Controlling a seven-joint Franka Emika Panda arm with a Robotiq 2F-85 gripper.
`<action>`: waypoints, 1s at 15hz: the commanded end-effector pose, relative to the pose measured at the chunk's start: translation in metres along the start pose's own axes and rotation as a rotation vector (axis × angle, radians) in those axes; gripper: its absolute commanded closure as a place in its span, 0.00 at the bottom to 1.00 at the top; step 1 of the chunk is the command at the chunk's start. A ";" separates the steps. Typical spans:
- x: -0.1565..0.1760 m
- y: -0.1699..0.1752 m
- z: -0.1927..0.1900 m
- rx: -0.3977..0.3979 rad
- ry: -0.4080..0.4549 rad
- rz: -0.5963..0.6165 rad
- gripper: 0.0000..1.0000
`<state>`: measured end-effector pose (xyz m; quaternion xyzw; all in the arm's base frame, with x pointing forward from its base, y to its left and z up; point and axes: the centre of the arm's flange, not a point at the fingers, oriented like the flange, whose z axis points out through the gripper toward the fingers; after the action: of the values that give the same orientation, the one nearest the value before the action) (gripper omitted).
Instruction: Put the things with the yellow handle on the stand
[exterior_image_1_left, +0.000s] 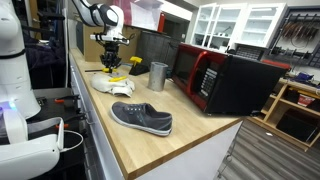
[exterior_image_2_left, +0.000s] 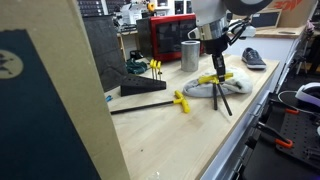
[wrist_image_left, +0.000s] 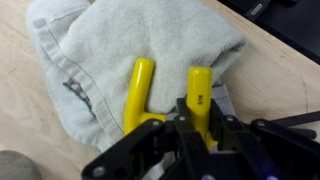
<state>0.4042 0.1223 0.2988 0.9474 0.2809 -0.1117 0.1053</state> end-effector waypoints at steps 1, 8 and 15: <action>-0.024 -0.003 -0.031 -0.065 0.084 -0.001 0.94; -0.033 0.013 -0.069 -0.126 0.163 0.092 0.94; -0.022 0.047 -0.105 -0.247 0.241 0.090 0.94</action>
<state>0.4128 0.1036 0.3866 0.9514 0.2590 0.0056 0.1665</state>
